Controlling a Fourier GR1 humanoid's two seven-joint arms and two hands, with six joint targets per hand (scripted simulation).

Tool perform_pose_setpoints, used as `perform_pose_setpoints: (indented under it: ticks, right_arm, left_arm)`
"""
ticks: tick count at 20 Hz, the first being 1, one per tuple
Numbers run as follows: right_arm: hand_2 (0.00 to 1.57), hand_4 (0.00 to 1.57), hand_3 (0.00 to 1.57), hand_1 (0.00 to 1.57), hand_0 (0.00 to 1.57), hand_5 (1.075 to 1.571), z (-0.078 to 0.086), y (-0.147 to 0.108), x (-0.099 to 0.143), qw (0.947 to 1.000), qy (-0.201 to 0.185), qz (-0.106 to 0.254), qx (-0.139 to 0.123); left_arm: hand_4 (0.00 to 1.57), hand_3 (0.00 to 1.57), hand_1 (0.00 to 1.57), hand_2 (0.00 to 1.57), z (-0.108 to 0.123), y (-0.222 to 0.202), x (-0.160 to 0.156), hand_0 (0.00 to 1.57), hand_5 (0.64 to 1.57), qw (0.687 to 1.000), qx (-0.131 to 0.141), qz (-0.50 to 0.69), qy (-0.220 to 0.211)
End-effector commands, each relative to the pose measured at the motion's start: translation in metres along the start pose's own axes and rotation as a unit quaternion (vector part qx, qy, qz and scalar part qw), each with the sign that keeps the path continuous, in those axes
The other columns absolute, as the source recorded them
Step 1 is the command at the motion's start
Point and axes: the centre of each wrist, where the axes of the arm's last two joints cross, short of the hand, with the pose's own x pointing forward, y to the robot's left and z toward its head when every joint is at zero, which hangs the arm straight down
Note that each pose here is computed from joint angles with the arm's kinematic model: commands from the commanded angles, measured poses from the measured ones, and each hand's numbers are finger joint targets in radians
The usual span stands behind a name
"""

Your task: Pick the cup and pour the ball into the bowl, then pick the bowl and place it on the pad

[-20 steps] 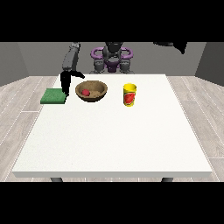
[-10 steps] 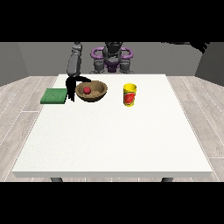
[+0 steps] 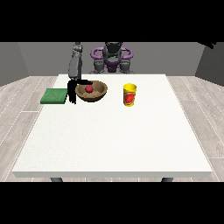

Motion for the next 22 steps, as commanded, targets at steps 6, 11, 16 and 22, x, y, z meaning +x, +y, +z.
perform_pose_setpoints:
  ticks: [6,11,16,22]
  right_arm:
    - [1.57,1.08,1.57,1.57,1.57,1.445,0.029,-0.02,-0.032,0.9906,0.094,0.054,-0.083]
    - [1.57,1.08,1.57,1.57,1.57,1.485,0.02,-0.03,-0.013,0.9894,0.081,0.062,-0.103]
    - [1.57,1.06,1.57,1.57,1.57,1.517,-0.011,-0.011,0.022,0.9831,0.108,0.108,-0.101]
    - [1.57,1.03,1.57,1.57,1.57,1.534,-0.049,0.005,0.07,0.9758,0.17,0.104,-0.089]
  left_arm:
    - [0.36,0.0,0.0,0.0,-0.004,0.003,0.027,0.0,1.536,0.999,-0.012,0.003,-0.034]
    - [0.62,0.0,0.0,0.0,0.003,0.018,0.019,0.0,1.569,0.999,-0.011,0.013,-0.036]
    - [0.71,0.0,0.0,0.0,0.01,0.039,0.007,0.0,1.57,1.0,0.017,0.005,0.008]
    - [0.72,0.0,0.0,0.0,0.031,0.071,-0.008,0.0,1.569,0.998,0.054,0.003,0.045]
